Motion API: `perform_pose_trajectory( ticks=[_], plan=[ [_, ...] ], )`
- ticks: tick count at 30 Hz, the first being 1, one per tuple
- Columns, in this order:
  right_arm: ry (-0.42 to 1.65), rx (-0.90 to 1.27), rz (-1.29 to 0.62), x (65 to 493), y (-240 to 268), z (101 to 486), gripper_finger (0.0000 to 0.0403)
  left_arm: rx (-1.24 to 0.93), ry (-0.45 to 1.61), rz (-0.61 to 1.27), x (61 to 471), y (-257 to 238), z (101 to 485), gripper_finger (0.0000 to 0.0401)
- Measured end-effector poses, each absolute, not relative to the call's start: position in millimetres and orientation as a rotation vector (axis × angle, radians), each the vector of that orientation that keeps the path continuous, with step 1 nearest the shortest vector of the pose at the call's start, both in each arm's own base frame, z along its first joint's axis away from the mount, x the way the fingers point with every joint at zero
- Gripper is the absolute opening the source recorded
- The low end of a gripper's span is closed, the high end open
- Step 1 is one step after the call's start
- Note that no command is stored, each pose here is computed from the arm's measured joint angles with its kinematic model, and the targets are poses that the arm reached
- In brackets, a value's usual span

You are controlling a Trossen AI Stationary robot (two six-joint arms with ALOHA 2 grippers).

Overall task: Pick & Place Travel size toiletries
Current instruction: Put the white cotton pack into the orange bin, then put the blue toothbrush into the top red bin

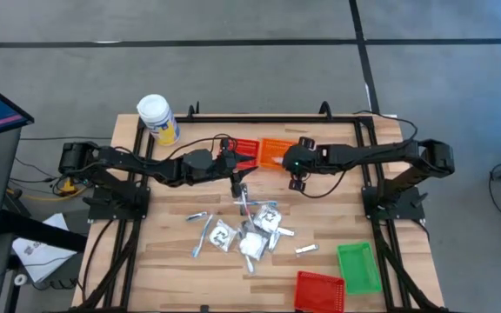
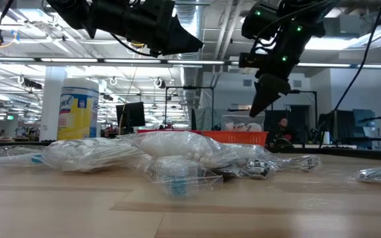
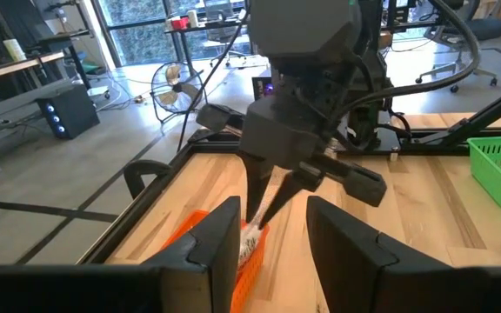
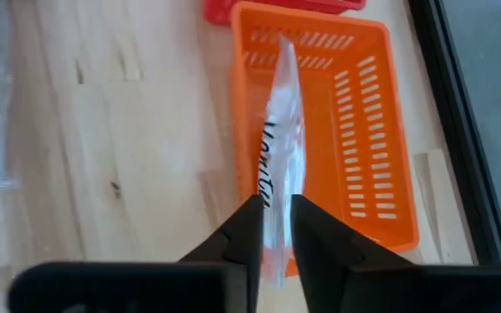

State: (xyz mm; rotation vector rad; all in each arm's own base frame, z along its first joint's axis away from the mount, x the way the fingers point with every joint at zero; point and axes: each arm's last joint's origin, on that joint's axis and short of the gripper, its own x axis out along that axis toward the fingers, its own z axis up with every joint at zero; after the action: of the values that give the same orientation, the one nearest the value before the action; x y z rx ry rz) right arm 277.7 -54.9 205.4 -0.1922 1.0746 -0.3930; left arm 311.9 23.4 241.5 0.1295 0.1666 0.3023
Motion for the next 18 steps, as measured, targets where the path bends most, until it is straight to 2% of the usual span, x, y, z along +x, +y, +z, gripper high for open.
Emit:
perform_pose_trajectory(
  ticks=[11, 18],
  plan=[
    [1.049, -0.219, -0.401, 280.5, -49.0, 206.9, 0.0135, 0.13, 0.167, 0.303, 311.8, 23.4, 241.3, 0.0126],
    [1.046, -0.252, -0.47, 280.3, -47.7, 207.7, 0.0201, 0.13, 0.168, 0.302, 311.8, 23.4, 241.3, 0.0126]
  ],
)
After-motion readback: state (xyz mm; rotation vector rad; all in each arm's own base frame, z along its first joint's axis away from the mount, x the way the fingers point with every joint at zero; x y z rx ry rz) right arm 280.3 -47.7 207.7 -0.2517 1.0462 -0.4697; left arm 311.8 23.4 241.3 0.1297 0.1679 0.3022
